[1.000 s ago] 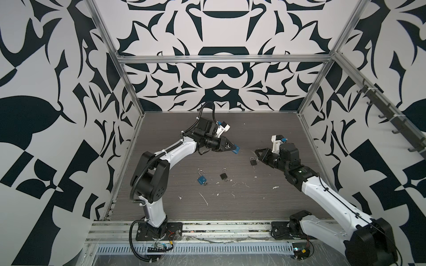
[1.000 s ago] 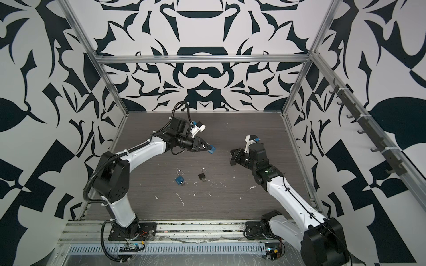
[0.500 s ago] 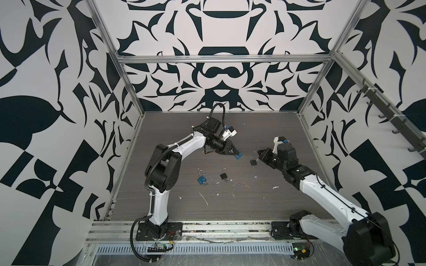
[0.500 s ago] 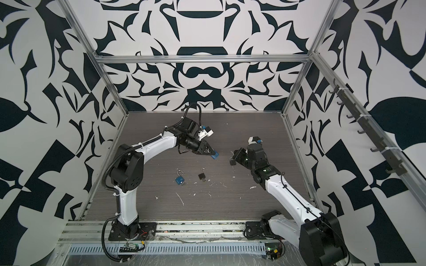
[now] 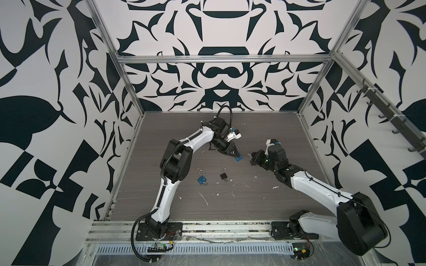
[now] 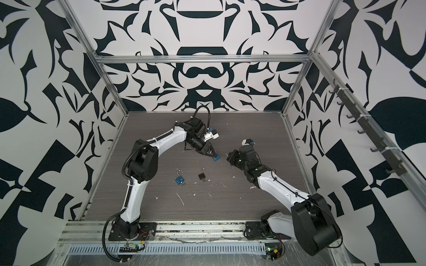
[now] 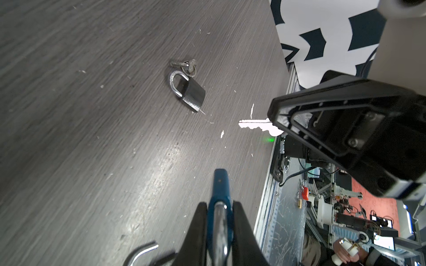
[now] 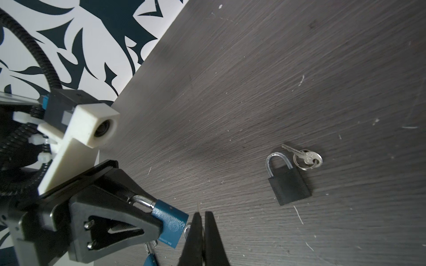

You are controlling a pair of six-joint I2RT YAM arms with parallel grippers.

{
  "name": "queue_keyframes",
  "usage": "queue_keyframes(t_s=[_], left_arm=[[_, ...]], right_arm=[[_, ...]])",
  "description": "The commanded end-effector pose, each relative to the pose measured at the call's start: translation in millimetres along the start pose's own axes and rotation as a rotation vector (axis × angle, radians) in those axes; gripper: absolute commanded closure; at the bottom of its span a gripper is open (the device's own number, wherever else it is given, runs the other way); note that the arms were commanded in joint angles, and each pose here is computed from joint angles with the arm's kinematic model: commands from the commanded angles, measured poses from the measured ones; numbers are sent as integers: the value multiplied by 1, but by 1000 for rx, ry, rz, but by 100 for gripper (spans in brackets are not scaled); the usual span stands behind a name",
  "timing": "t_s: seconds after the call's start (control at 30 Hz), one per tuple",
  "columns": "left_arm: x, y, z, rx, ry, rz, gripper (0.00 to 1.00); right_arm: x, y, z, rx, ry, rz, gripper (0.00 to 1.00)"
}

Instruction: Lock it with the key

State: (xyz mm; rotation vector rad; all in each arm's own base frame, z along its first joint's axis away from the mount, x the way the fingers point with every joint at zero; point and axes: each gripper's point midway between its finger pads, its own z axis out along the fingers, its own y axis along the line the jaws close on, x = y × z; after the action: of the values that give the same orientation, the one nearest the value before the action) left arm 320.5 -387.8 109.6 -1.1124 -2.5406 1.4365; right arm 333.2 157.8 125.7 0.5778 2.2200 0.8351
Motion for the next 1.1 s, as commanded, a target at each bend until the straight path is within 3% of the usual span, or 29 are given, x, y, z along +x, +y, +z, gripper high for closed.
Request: queue_keyframes(t_s=[0.0,0.53,1.07], left_arm=[[19,-6,4,48,106,-16,100],[31,19,28,69,229,-80,100],[20,53,50,25,232,-106,100]], right_arm=[[-8,4,8,-9,-56,17,100],[17,1,59,25,-8,30,100],[31,-11,87,23,22,57,100]])
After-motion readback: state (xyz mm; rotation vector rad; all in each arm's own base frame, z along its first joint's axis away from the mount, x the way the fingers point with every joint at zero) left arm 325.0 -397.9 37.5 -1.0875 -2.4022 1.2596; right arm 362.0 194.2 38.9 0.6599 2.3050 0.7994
